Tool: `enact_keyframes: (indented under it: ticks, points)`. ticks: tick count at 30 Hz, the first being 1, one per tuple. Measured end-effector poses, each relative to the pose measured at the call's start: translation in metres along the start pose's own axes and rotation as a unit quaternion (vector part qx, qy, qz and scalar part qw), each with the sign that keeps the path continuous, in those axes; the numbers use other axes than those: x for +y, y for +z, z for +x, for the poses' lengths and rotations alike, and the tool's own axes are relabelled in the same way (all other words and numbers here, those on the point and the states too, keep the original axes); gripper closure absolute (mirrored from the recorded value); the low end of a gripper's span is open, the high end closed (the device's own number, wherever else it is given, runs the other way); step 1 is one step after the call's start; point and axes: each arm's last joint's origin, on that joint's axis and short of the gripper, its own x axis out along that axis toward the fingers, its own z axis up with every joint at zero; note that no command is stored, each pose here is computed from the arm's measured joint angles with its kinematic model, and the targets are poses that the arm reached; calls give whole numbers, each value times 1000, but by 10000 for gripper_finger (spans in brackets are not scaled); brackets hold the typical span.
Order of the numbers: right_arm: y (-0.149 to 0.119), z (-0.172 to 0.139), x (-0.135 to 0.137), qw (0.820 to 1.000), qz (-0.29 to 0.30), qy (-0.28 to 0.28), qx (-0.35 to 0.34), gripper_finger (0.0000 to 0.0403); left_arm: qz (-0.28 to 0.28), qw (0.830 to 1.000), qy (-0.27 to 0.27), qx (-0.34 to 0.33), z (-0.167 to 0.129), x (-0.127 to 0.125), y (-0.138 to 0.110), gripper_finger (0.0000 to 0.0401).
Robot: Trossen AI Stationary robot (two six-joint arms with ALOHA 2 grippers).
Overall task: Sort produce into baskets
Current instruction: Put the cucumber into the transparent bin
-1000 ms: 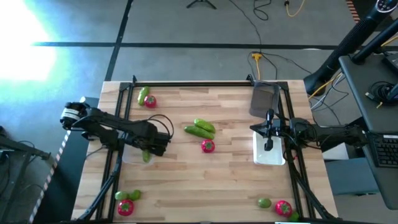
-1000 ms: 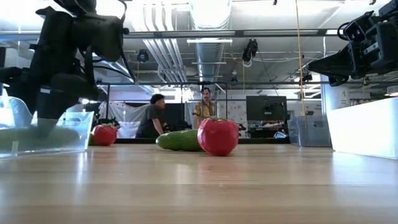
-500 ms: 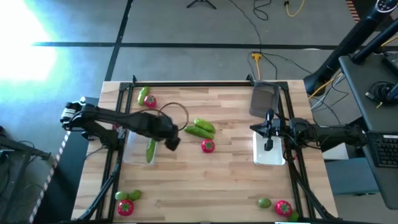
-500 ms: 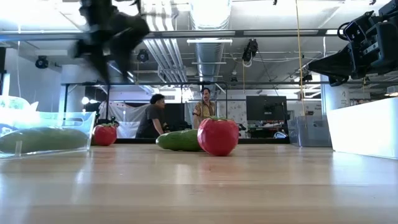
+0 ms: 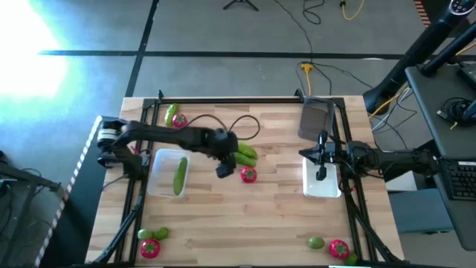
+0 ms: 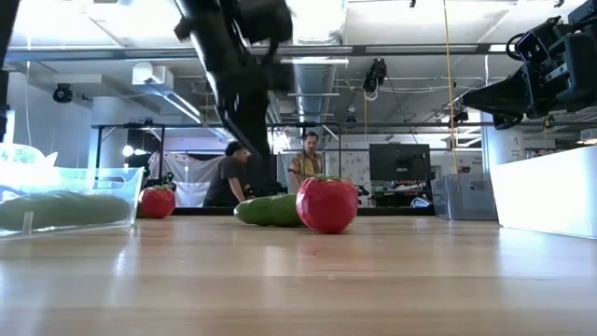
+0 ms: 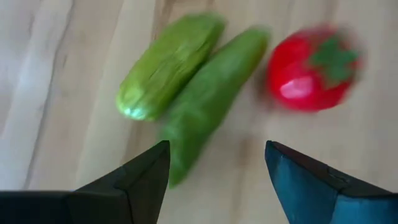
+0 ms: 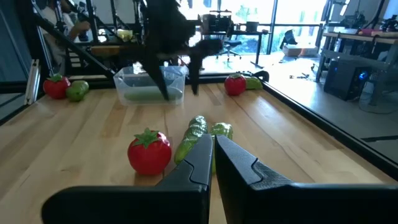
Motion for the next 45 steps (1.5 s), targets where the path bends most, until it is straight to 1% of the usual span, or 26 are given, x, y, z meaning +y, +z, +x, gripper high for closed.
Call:
enact_keyframes:
  ticks: [3, 5, 7, 9, 15, 18, 21, 25, 27, 30, 32, 33, 35, 37, 39, 41, 43, 45]
  points:
    - [0, 0, 0, 1000, 0, 0, 0, 390, 1, 999, -11, 33, 22, 22, 0, 155]
    - [0, 0, 0, 1000, 0, 0, 0, 390, -4, 998, -32, 46, 34, 34, 1, 155]
    - [0, 0, 0, 1000, 0, 0, 0, 390, -9, 997, -53, 55, 43, 41, 2, 155]
    - [0, 0, 0, 1000, 0, 0, 0, 390, -1, 996, -67, 62, 52, 42, 4, 155]
    - [0, 0, 0, 1000, 0, 0, 0, 390, 48, 992, -78, 88, 79, 29, 8, 156]
    - [0, 0, 0, 1000, 0, 0, 0, 390, 60, 990, -78, 104, 87, 20, 9, 168]
    - [0, 0, 0, 1000, 0, 0, 0, 390, 50, 989, -77, 114, 91, 12, 12, 193]
    - [0, 0, 0, 1000, 0, 0, -1, 390, 37, 989, -78, 123, 88, -4, 12, 249]
    - [0, 0, 0, 1000, 0, 0, -1, 390, 26, 987, -80, 135, 84, -12, 8, 268]
    - [0, 0, 0, 1000, 0, 0, 0, 390, 0, 984, -77, 163, 69, -23, 3, 268]
    - [0, 0, 0, 1000, 0, 0, 0, 390, -10, 983, -68, 173, 51, -30, 1, 268]
    - [0, 0, 0, 1000, 0, 0, 0, 390, -15, 983, -54, 172, 40, -33, 1, 268]
    - [0, 0, 0, 1000, 0, 0, 0, 390, -26, 986, -8, 167, 15, -37, -2, 267]
    - [0, 0, 0, 1000, 0, 0, 0, 390, -53, 982, 39, 175, -9, -39, -11, 261]
    - [0, 0, 0, 1000, 0, 0, 0, 390, -104, 973, 84, 186, -30, -41, -22, 258]
    - [0, 0, 0, 1000, 0, 0, 0, 390, -169, 958, 118, 199, -51, -43, -35, 259]
    - [0, 0, 0, 1000, 0, 0, 0, 390, -235, 936, 152, 214, -69, -48, -50, 261]
    - [0, 0, 0, 1000, 0, 0, 0, 390, -298, 910, 178, 227, -84, -54, -66, 261]
